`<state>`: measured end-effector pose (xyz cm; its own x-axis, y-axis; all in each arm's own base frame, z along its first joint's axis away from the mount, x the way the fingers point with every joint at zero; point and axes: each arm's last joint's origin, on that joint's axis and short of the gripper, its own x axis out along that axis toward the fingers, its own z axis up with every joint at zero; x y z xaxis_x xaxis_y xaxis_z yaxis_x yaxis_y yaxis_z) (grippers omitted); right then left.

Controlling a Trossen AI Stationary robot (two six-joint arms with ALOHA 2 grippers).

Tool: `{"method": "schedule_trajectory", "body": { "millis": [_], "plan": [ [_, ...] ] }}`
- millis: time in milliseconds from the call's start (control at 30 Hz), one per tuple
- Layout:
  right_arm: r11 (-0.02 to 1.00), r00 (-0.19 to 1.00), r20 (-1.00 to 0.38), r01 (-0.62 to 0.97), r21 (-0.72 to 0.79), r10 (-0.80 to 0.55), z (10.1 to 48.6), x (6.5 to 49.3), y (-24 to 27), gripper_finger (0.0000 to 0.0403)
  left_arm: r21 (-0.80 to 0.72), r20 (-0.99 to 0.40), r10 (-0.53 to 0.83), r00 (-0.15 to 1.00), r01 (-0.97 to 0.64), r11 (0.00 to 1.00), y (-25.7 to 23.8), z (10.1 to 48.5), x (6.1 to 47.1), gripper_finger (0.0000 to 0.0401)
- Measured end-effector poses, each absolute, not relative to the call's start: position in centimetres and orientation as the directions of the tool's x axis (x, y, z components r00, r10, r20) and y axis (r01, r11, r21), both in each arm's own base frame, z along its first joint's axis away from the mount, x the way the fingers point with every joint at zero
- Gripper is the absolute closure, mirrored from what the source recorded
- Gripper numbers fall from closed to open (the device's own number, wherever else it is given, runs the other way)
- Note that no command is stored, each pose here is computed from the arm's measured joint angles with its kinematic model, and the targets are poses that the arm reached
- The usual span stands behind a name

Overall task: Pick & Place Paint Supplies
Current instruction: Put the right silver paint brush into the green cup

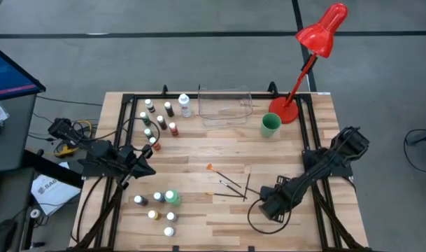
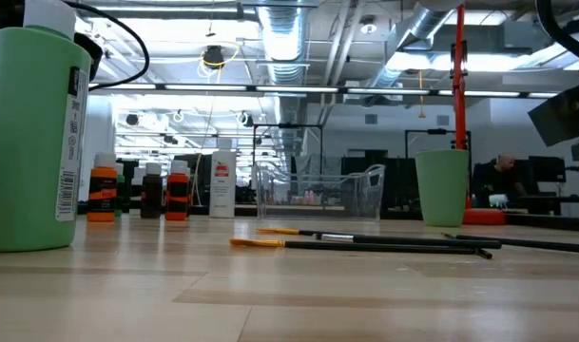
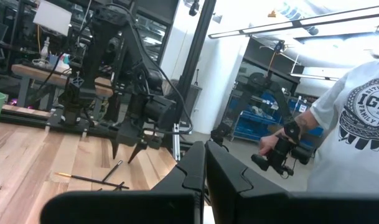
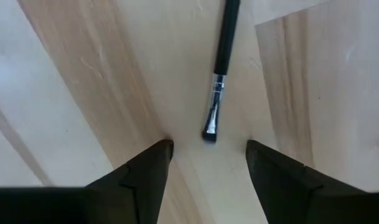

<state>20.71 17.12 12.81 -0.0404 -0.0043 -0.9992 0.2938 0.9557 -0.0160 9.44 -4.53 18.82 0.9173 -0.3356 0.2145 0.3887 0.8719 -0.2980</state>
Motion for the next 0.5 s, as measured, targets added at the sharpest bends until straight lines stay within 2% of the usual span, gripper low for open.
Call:
{"method": "schedule_trajectory", "body": {
  "millis": [267, 500],
  "plan": [
    [0.957, -0.025, -0.999, 0.288, 0.015, 0.023, 12.5, 20.4, 15.5, 0.0232, -0.298, 0.216, -0.335, 0.917, 0.389, 0.872, -4.5, 18.8, 9.4, 0.0399],
    [0.956, -0.033, -0.999, 0.292, 0.005, 0.015, 12.4, 20.4, 15.2, 0.0344, -0.298, 0.221, -0.335, 0.916, 0.391, 0.871, -4.5, 18.9, 9.4, 0.0399]
  ]
}}
